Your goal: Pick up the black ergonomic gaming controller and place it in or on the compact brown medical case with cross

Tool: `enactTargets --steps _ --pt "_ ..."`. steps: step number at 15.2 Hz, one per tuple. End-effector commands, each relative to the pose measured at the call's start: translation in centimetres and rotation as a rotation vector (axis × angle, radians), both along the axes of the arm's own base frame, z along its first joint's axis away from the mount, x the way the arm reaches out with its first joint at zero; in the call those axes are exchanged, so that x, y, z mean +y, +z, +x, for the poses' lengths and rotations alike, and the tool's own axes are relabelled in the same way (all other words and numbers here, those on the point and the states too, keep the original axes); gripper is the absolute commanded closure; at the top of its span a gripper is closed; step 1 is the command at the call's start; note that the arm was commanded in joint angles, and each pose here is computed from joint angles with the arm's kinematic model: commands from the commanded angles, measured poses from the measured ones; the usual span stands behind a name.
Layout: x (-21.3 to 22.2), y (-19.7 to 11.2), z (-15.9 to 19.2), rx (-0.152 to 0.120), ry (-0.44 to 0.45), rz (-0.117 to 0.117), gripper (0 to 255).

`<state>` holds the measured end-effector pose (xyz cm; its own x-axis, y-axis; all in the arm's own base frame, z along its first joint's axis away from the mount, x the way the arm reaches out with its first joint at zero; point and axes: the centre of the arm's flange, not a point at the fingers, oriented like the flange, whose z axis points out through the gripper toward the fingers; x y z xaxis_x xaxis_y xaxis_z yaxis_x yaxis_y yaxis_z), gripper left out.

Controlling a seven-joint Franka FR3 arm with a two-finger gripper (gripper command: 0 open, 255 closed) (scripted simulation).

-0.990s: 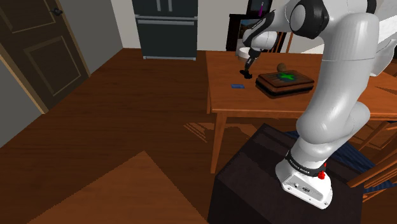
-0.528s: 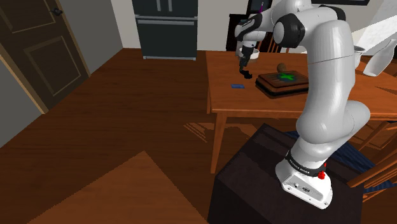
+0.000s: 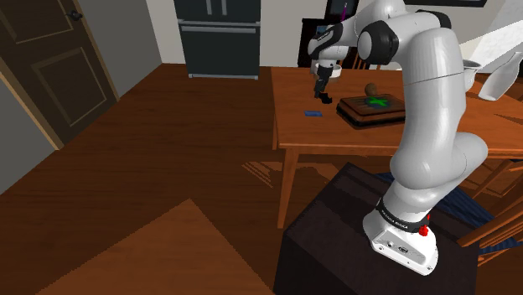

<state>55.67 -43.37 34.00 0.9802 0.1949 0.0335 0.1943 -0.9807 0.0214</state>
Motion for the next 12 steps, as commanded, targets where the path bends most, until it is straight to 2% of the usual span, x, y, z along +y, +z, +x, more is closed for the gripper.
enactTargets --steps 1,3,4,12 --pt "0.0 -0.02 0.01 0.0 0.0 0.0 0" --pt "0.0 -0.02 0.01 0.0 0.0 0.0 0" --pt "0.0 -0.02 0.01 0.0 0.0 0.0 255" --pt "0.0 -0.02 0.0 0.0 0.0 0.0 255"
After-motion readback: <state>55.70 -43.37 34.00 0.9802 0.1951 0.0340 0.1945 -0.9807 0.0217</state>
